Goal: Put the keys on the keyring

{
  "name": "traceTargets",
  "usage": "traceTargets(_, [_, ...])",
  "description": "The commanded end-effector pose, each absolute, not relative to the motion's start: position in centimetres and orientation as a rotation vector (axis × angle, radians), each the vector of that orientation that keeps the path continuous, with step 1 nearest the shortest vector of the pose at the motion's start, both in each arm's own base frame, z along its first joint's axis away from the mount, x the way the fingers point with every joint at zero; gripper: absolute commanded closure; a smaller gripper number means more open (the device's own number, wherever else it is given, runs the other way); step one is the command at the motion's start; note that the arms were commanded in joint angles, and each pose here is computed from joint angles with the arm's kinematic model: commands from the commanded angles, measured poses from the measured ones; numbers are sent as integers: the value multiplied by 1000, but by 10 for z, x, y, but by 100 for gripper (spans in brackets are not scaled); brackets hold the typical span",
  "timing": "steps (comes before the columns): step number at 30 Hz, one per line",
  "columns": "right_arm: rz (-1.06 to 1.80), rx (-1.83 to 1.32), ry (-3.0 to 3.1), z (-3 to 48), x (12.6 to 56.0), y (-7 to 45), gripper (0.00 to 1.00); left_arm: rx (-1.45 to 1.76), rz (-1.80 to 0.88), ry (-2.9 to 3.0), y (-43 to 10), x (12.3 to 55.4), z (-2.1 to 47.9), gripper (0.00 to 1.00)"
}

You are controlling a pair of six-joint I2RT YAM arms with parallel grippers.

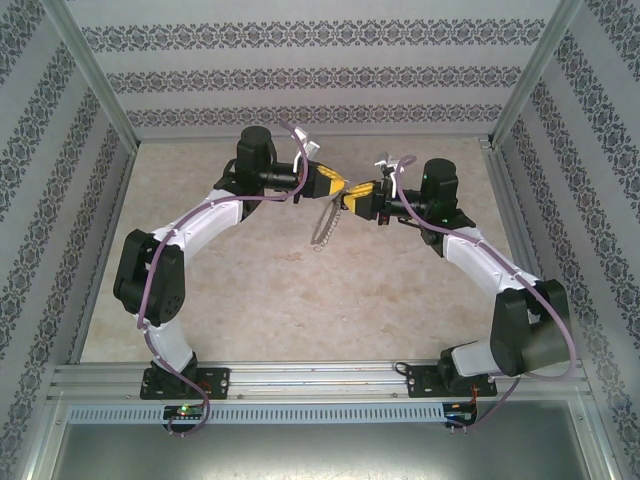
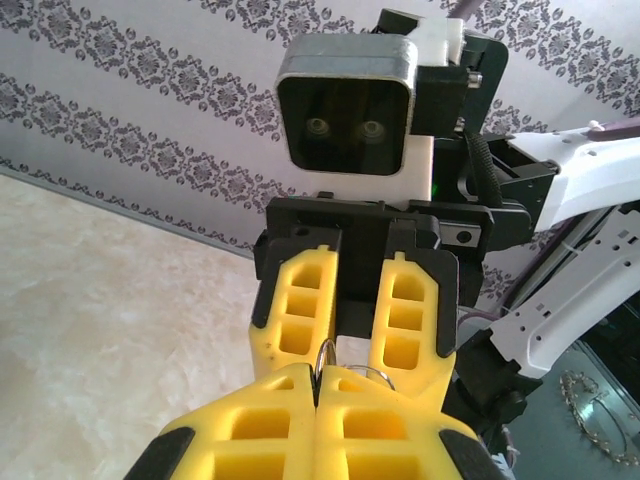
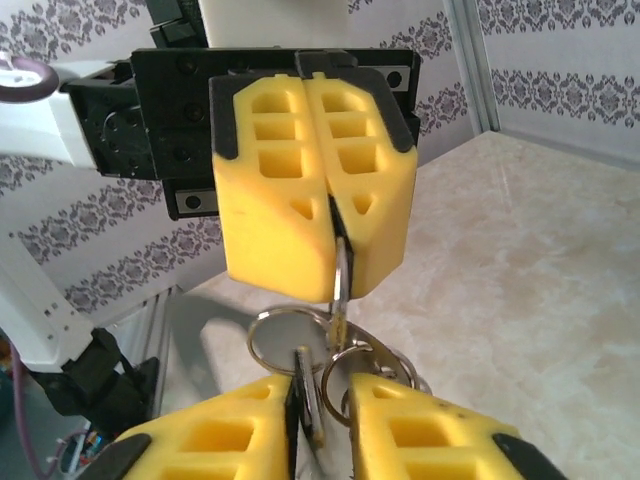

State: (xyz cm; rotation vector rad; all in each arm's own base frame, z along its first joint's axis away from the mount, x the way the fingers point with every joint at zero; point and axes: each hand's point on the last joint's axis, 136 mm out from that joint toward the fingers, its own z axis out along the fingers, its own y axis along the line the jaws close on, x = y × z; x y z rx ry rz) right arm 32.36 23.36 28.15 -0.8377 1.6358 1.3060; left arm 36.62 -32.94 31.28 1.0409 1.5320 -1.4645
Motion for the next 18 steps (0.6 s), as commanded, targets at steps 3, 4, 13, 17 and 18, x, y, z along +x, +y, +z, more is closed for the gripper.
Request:
traceTargets(3, [1300, -864, 1612, 282, 324, 234, 94, 1007, -1325, 1425, -325, 367, 336, 100])
traceTargets(4, [1298, -861, 1615, 280, 325, 234, 98, 994, -1314, 1417, -324, 368, 336, 100])
traceTargets(13, [1317, -856, 1664, 264, 331, 239, 100, 927, -1280, 1370, -318, 368, 344, 100])
traceTargets(17, [1325, -840, 1688, 255, 335, 240, 100, 920, -1299, 1356, -318, 367, 346, 100])
traceTargets(18, [1327, -840, 1687, 255, 335, 241, 100, 914, -1302, 1354, -318, 367, 346, 100])
